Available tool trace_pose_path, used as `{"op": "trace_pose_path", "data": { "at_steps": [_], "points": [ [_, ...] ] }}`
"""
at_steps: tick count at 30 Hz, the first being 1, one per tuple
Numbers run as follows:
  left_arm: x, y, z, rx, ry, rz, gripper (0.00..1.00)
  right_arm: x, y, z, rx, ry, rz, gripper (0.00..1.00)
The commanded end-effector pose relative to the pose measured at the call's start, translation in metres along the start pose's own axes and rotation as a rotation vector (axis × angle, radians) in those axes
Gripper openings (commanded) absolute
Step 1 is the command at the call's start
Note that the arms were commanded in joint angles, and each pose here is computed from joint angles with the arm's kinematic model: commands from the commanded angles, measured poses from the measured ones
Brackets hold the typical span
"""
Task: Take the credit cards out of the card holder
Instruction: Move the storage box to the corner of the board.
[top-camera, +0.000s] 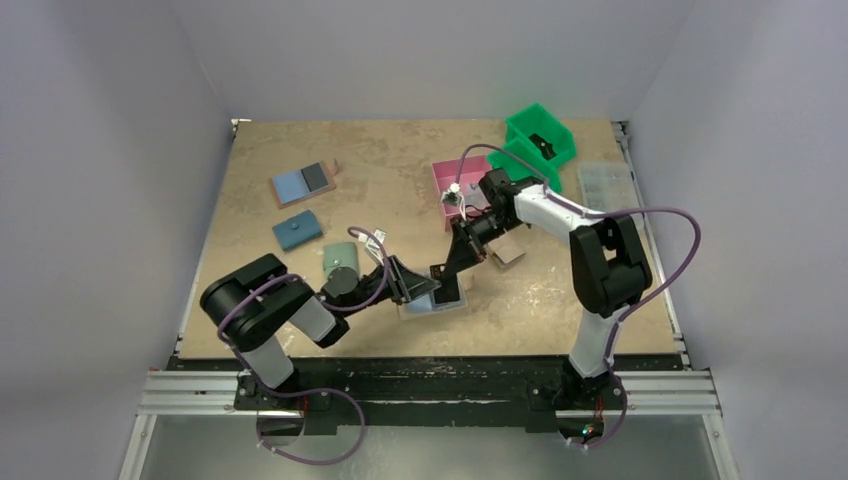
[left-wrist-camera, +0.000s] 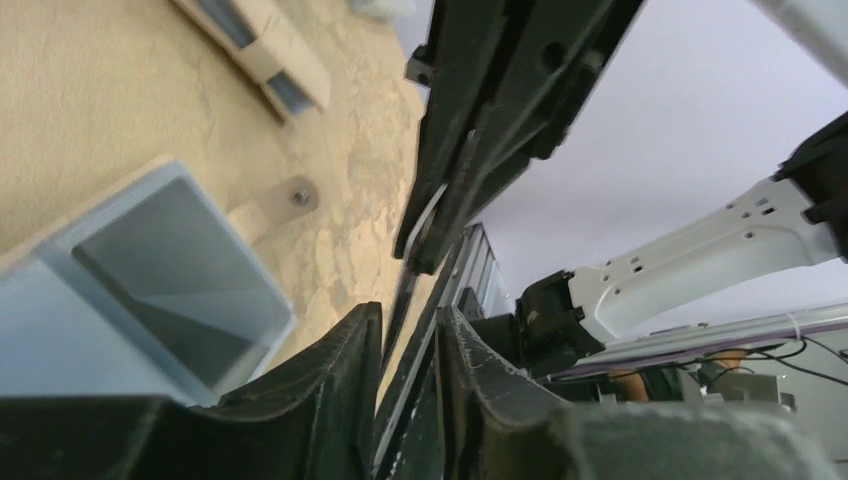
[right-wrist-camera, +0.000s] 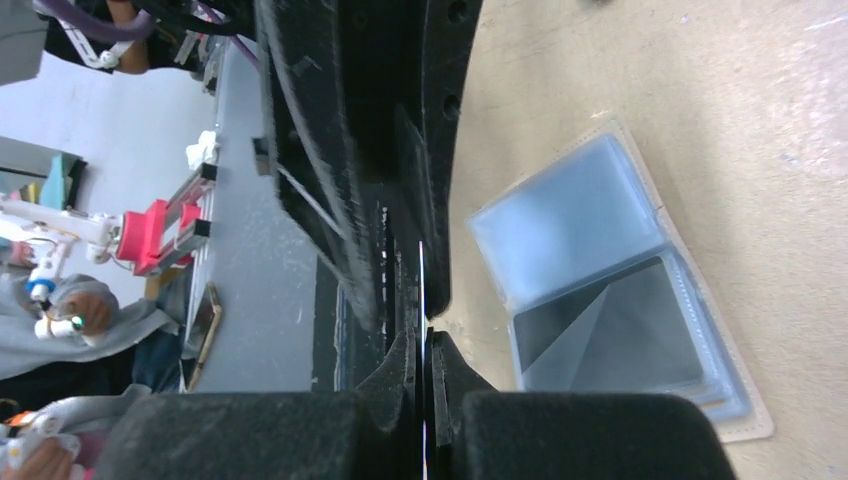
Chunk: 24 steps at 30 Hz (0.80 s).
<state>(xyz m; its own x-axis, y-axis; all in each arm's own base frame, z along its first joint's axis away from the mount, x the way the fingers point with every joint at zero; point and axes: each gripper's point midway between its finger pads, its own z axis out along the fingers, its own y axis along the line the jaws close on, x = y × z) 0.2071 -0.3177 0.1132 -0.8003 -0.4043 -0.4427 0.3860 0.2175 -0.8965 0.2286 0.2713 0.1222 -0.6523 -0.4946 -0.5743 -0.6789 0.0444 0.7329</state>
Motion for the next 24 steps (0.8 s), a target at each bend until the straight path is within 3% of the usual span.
{"op": "trace_pose_path", "data": {
  "at_steps": [1,5,9,13,18,24],
  "points": [
    [-0.039,-0.036,-0.004,0.055,-0.132,0.116,0.37,-0.021,0.007,-0.029,0.072,-0.023,-0.152,0.0],
    [-0.065,-0.023,-0.015,-0.138,-0.164,0.206,0.61,-0.044,0.01,-0.074,0.237,-0.086,-0.274,0.0],
    [-0.105,-0.03,-0.036,-0.328,-0.252,0.321,0.97,-0.074,-0.002,-0.134,0.469,-0.139,-0.353,0.0],
    [-0.129,-0.045,-0.054,-0.361,-0.338,0.361,0.99,-0.116,-0.023,-0.218,0.742,-0.204,-0.414,0.0],
    [-0.137,-0.044,-0.053,-0.377,-0.335,0.358,0.99,-0.152,-0.055,-0.324,1.067,-0.317,-0.403,0.0],
    [-0.145,-0.038,-0.037,-0.415,-0.297,0.381,0.99,-0.161,-0.118,-0.394,1.365,-0.414,-0.316,0.0]
  ]
}}
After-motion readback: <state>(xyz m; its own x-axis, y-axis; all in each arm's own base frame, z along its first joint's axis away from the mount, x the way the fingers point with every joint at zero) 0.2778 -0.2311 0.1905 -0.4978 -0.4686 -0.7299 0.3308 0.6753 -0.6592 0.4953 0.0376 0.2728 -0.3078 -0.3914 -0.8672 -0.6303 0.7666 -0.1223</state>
